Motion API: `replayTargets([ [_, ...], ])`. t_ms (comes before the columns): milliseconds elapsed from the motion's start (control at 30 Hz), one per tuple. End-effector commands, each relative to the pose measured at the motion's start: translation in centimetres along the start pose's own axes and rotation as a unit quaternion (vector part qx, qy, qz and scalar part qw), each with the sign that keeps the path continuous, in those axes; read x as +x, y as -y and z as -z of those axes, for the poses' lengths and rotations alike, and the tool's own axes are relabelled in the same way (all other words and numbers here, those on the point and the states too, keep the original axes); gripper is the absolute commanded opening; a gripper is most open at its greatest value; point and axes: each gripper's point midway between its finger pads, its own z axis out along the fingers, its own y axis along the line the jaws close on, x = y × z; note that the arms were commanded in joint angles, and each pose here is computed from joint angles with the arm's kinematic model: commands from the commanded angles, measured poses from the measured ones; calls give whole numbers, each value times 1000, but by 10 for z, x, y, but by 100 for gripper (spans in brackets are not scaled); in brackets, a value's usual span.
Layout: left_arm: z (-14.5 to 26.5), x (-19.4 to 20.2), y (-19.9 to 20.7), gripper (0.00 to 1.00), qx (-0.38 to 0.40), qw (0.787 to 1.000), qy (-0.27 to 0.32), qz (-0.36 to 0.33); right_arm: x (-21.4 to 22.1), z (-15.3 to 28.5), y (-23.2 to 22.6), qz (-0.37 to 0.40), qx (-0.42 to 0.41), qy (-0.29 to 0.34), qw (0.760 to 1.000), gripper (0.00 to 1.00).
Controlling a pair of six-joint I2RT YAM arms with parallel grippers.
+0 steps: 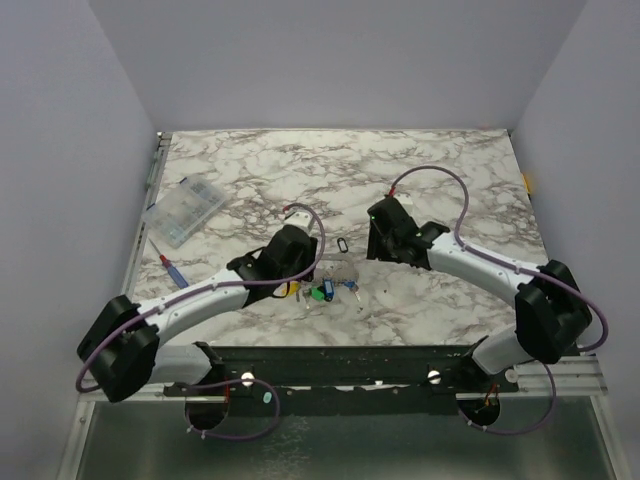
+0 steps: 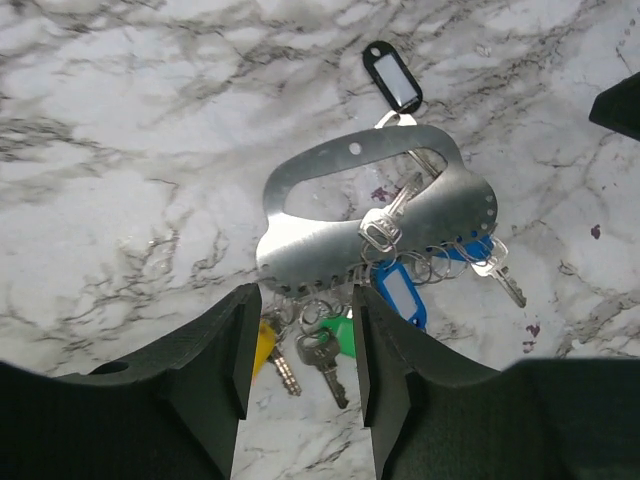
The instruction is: Put the keys on the keyring
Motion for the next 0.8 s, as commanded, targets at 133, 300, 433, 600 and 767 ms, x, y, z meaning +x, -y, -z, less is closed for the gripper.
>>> replayTargets([
  [133, -45, 1, 50, 39, 121, 987, -91, 58, -2, 7, 26, -10, -11, 28, 999, 54],
  [300, -60, 18, 40, 37, 92, 986, -127, 56, -3, 12, 33, -10, -18, 36, 999, 54],
  [433, -65, 31, 30, 35, 76, 984, -151, 57, -2, 12, 33, -5, -25, 34, 999, 54],
  [600, -62, 36, 25, 34, 66, 983, -160, 61, 0, 11, 32, -3, -30, 33, 999, 54],
  [767, -59, 42, 27, 32, 74, 981, -169, 67, 0, 11, 33, -3, -31, 33, 999, 54],
])
